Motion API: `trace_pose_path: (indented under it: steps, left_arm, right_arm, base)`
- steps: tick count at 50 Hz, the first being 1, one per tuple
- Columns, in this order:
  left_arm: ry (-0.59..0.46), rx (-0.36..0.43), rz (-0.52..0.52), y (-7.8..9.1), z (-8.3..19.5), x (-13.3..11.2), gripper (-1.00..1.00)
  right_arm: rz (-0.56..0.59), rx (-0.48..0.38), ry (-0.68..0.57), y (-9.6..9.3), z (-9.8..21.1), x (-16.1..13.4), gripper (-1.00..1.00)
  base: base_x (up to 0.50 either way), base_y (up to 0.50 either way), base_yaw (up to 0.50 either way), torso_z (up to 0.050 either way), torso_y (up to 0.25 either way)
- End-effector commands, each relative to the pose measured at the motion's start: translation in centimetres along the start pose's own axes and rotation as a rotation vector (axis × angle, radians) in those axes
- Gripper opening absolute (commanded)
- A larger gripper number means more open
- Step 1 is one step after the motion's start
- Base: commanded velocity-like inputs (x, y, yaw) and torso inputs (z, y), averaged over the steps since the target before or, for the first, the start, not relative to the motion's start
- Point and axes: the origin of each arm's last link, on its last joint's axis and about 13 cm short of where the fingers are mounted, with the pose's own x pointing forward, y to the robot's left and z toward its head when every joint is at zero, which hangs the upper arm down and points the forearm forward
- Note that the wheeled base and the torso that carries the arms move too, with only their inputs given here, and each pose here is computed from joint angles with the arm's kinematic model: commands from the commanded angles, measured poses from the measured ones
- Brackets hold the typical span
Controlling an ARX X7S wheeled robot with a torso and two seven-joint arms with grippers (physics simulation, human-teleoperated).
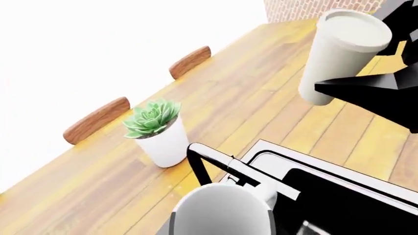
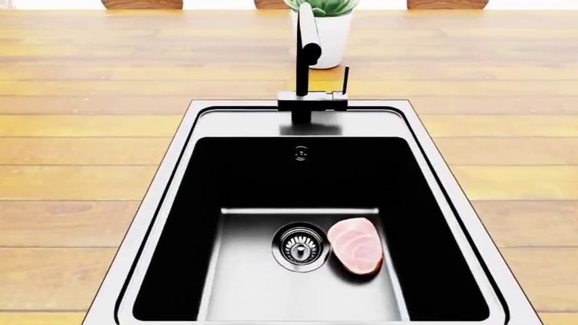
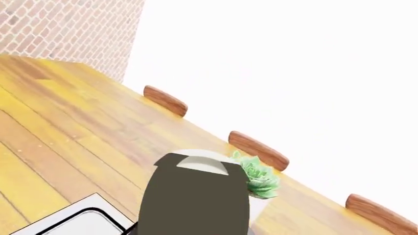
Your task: Pick the mug and cup and place them in the sink. Then turn on the water.
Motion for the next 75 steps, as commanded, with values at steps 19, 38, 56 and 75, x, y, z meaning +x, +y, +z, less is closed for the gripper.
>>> trace_pose_path:
  steps: [19, 38, 56, 75]
  left_arm:
    - [0.066, -0.046, -0.063, -0.6, -2.3, 1.6, -1.00]
    - [0.060, -0.049, -0.079, -0.6, -2.6, 2.1, -1.00]
    - [0.052, -0.053, -0.084, -0.7, -2.9, 2.3, -1.00]
    - [0.065, -0.050, -0.089, -0.7, -2.9, 2.3, -1.00]
  right_arm:
    - [0.105, -0.032, 0.311, 0.6, -6.2, 0.0, -1.00]
    - [0.233, -0.069, 0.511, 3.5, -10.3, -0.2, -1.00]
    - [0.460, -0.154, 0.646, 7.5, -14.3, 0.9, -1.00]
    - [0.623, -0.255, 0.760, 10.2, -18.4, 2.3, -1.00]
  base:
    - [0.00, 0.00, 0.00, 0.000, 0.001]
    - [0.00, 0.00, 0.00, 0.000, 0.001]
    - [0.00, 0.00, 0.00, 0.001, 0.001]
    - [0.00, 0.00, 0.00, 0.000, 0.000]
